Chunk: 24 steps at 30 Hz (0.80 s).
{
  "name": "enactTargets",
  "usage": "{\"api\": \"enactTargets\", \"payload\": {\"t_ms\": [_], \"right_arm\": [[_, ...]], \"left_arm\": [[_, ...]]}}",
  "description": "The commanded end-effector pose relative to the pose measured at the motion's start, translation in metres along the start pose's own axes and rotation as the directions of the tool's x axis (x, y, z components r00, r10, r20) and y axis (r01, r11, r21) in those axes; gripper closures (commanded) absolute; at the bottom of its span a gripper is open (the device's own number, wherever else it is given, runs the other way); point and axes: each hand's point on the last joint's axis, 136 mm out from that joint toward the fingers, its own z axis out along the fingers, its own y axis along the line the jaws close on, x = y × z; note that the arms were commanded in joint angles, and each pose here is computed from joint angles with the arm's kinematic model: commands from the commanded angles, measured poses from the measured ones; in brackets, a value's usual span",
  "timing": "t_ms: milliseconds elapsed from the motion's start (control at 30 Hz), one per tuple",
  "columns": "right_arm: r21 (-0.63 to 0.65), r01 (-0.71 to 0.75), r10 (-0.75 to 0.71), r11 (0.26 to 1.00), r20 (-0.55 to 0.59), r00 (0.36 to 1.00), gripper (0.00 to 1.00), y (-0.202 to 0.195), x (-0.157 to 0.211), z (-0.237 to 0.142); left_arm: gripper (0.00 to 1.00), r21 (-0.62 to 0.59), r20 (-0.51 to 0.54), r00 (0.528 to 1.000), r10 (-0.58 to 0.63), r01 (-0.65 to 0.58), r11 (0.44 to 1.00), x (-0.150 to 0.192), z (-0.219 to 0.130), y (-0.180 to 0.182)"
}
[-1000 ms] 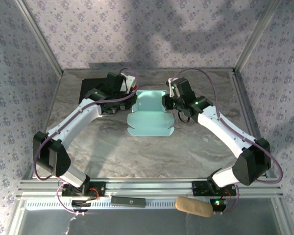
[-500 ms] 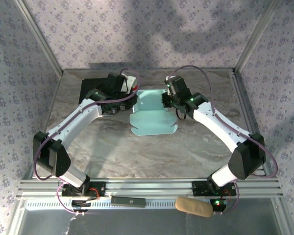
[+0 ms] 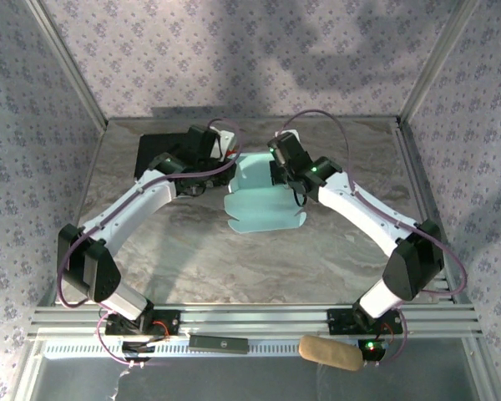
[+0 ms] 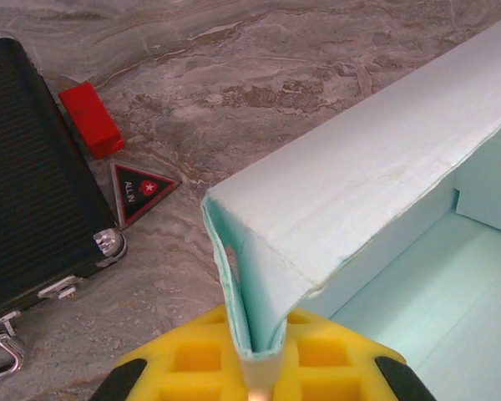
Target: Fold the paper box
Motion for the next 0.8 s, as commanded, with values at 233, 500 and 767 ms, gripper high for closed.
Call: {"api": "enactTargets", "payload": {"t_ms": [233, 500, 767], "right_arm": [[0.058, -0.047, 0.045, 0.997, 0.038, 0.998, 0.87, -0.0136, -0.0166, 0.0013], [0.062, -0.053, 0.050, 0.997, 0.040, 0.998, 0.81, -0.0161, -0.0183, 0.0031], [0.075, -0.060, 0.056, 0.995, 0.049, 0.997, 0.93, -0.0194, -0.0211, 0.0015]], "left_arm": [[1.00, 0.142, 0.021, 0.998, 0.055, -0.057, 0.988, -0.0099, -0.0161, -0.0409], [1.00, 0.145, 0.016, 0.998, 0.060, -0.062, 0.987, -0.0088, -0.0154, -0.0429], [1.00, 0.143, 0.014, 0.998, 0.064, -0.065, 0.988, -0.0082, -0.0137, -0.0436]]}}
